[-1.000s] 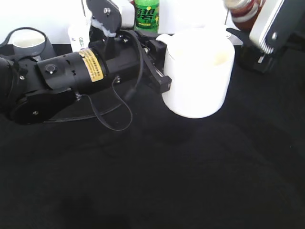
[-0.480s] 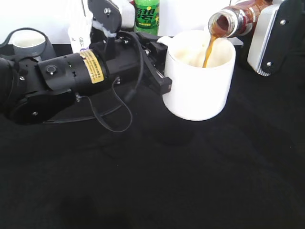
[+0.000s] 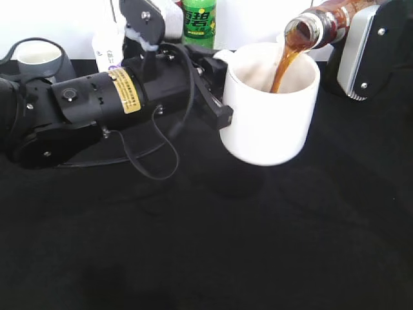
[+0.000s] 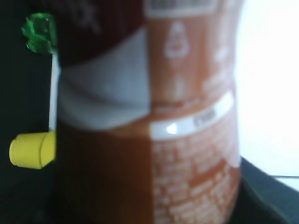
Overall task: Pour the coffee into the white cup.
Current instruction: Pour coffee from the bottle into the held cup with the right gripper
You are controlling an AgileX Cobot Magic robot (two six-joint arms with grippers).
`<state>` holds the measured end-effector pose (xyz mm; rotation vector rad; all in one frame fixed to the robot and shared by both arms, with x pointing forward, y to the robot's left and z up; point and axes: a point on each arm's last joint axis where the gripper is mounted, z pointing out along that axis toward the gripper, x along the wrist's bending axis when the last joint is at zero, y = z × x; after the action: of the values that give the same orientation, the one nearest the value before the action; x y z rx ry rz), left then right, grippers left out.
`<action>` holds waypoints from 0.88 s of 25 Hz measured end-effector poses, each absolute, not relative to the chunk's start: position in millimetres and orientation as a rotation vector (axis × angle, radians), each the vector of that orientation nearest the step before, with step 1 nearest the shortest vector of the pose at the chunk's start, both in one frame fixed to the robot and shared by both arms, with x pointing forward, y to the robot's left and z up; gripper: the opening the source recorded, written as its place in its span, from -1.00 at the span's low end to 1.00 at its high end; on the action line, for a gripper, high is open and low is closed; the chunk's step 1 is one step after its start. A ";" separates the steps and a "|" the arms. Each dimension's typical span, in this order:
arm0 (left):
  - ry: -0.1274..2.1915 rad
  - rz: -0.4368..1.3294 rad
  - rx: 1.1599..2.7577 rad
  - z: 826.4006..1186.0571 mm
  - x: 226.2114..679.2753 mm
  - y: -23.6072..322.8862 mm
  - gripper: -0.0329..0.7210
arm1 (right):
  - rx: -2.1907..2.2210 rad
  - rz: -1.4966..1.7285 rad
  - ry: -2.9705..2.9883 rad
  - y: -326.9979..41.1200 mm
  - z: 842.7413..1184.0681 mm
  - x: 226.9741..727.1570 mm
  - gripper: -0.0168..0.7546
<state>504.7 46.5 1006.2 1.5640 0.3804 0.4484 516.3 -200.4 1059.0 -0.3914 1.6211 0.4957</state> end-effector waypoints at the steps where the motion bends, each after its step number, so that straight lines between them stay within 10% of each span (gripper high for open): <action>1: 0.370 0.448 1.570 1005.8 504.1 46.1 -0.73 | -0.395 0.491 1.619 -200.5 1059.1 516.4 0.37; 22: 0.394 0.448 1.527 1009.0 505.5 46.9 -0.74 | -0.107 0.729 1.668 -202.0 1061.2 517.5 0.37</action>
<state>505.5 46.9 1009.0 1.5272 0.3943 0.4476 517.5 -202.0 1061.2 -0.1068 1.6682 0.7289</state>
